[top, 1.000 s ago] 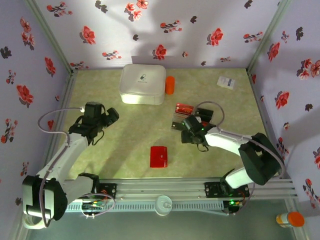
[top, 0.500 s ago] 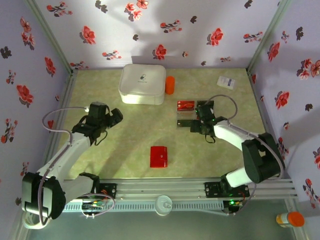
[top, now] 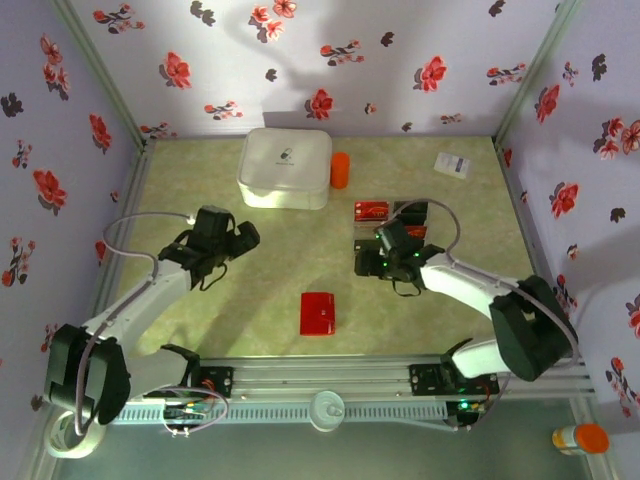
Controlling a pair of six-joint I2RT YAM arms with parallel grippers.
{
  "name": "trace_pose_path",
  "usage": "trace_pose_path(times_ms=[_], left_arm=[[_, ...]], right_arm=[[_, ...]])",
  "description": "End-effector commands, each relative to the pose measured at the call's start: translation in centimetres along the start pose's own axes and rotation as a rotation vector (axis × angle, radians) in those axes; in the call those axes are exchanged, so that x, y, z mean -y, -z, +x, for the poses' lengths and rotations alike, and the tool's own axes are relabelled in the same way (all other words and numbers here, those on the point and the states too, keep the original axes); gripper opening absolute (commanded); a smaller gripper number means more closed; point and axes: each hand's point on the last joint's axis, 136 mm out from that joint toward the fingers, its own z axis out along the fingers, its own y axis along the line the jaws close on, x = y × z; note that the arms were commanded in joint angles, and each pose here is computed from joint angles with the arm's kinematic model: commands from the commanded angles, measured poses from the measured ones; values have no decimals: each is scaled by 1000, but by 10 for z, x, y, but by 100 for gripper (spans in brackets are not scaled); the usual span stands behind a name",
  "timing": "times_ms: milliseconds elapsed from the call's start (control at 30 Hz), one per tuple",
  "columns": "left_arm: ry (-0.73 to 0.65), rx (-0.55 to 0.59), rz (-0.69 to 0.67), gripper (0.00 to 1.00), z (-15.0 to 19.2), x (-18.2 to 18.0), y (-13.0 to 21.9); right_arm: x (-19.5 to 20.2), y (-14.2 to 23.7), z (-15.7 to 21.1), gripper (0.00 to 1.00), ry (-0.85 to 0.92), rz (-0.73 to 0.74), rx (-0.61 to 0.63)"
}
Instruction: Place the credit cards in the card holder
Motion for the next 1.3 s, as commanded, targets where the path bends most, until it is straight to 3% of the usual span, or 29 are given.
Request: trace_pose_path(times_ms=[0,367,533,733,967,1267], left_arm=[[17,18,16,100,-3,11,-1],[-17,-2,35,100,11,27,-3],[-29,-8,42,100,16,31,-2],[-36,-16,60,100,24,34,4],[-39,-36,81,100,41,32,14],[-27,-73,93,100,66,27,17]], right_arm=[[-20,-8,-12,75,-25,-47,17],[-15,-32,-44,75,54,60,33],[-19,-32,-50,75,77,31,23],[-46,-6,-22,76,93,-87,-20],[-66,17,23,77,-19,-247,-54],[-66,30,69,51,-263,-438,-101]])
